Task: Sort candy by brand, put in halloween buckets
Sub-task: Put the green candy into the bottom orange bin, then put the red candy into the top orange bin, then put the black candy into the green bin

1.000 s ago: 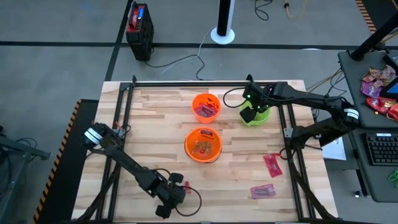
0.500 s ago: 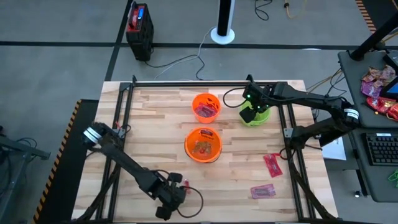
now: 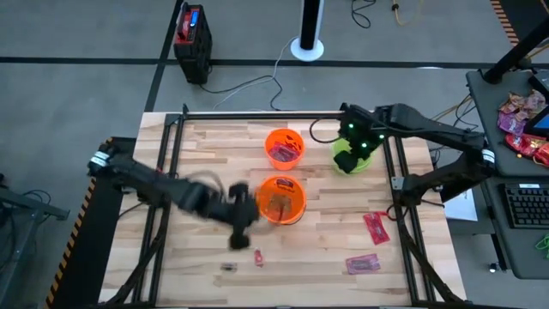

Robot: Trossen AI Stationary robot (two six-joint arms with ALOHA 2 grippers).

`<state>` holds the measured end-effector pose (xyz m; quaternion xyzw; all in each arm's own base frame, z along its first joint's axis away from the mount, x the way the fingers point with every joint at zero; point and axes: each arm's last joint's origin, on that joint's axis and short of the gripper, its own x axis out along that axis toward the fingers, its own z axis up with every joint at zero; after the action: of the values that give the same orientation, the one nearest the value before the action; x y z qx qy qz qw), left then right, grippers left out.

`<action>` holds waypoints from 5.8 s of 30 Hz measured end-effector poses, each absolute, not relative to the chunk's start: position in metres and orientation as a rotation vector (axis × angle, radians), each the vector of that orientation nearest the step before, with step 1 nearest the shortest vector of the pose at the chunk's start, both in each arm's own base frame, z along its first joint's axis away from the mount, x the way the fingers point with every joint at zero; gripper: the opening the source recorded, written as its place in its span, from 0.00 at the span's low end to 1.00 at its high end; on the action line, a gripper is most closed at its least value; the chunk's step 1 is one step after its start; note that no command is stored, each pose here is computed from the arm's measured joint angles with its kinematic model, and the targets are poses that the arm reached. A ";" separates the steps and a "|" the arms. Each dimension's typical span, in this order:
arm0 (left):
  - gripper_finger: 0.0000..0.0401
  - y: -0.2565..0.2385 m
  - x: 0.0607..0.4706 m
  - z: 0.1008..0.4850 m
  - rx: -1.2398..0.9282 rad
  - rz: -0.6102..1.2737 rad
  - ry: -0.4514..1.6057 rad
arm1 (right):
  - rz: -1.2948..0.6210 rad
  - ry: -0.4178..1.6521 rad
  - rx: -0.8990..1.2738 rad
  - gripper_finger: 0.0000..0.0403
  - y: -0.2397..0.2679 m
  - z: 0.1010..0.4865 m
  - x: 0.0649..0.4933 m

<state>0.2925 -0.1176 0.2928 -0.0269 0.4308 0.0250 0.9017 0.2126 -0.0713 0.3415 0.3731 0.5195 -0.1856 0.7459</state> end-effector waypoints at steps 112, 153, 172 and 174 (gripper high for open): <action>0.12 -0.213 0.257 0.143 -0.232 -0.014 1.316 | -0.470 0.875 0.435 0.27 -0.148 0.279 0.360; 0.12 -0.047 0.329 0.428 -0.107 0.199 -0.069 | -0.148 0.070 0.103 0.43 0.055 0.406 0.268; 0.13 -0.048 0.339 0.422 -0.139 0.208 -0.091 | -0.186 0.059 0.043 0.33 0.054 0.415 0.277; 0.13 -0.047 0.341 0.421 -0.139 0.210 -0.092 | -0.187 0.065 0.036 0.29 0.054 0.414 0.279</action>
<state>0.3407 -0.0472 0.4208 -0.0694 -0.0457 0.1045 0.9910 0.2786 0.0545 0.4137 0.0178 0.0324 -0.0933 0.9949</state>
